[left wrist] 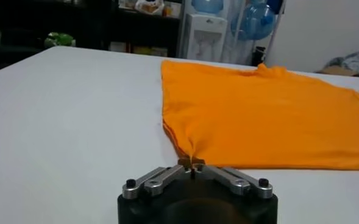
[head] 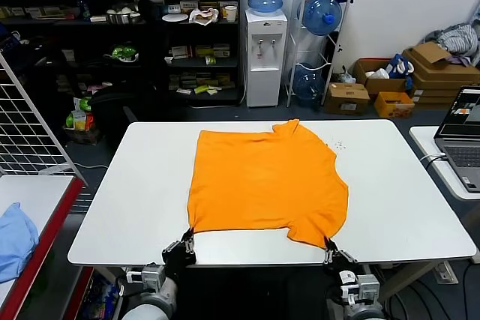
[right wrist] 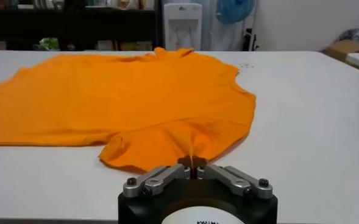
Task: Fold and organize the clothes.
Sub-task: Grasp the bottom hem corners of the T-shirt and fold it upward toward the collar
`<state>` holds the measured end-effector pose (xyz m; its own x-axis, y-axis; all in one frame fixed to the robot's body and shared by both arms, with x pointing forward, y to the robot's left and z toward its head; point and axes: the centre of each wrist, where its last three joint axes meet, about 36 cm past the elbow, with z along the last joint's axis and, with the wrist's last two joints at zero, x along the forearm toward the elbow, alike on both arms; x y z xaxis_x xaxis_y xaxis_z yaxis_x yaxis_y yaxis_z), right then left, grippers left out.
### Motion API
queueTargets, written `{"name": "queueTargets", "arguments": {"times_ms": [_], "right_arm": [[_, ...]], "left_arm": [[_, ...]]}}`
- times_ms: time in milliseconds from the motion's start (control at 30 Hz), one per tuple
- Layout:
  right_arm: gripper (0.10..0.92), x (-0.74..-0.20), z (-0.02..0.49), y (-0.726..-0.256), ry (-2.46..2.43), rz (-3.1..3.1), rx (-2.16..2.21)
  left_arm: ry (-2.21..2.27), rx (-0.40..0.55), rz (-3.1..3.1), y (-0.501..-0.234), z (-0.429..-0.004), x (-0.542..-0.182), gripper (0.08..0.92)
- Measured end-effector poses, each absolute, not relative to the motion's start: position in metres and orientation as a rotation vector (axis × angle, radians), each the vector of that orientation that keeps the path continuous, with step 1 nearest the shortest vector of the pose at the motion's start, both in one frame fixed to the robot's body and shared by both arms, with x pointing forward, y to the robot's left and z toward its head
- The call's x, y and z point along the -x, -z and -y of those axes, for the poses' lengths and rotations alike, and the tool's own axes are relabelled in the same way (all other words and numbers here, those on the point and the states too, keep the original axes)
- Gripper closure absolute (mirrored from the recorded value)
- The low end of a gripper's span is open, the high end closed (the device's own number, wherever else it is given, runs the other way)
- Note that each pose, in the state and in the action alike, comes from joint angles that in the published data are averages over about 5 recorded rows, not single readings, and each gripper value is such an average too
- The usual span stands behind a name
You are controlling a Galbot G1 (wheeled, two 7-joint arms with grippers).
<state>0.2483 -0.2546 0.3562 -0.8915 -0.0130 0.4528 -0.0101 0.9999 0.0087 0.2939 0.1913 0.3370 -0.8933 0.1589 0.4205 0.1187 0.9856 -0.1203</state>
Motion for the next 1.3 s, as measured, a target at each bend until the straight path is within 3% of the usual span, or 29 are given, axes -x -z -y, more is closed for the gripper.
{"name": "queueTargets", "arguments": {"times_ms": [367, 633, 900, 1300], "right_arm": [[0.898, -0.216, 0.258, -0.38, -0.012, 2.671, -0.022], [0.898, -0.225, 0.258, -0.393, -0.016, 2.708, -0.026], [0.898, -0.271, 0.259, -0.394, 0.0, 2.761, -0.012], [0.898, -0.358, 0.261, -0.4, 0.013, 2.781, 0.004]], "left_arm": [[-0.153, 0.221, 2.649, -0.359, -0.195, -0.257, 0.907], [-0.182, 0.224, 2.646, -0.376, -0.197, -0.25, 0.907], [-0.211, 0.243, 2.682, -0.382, -0.197, -0.275, 0.907], [-0.182, 0.27, 2.75, -0.377, -0.186, -0.344, 0.907]]}}
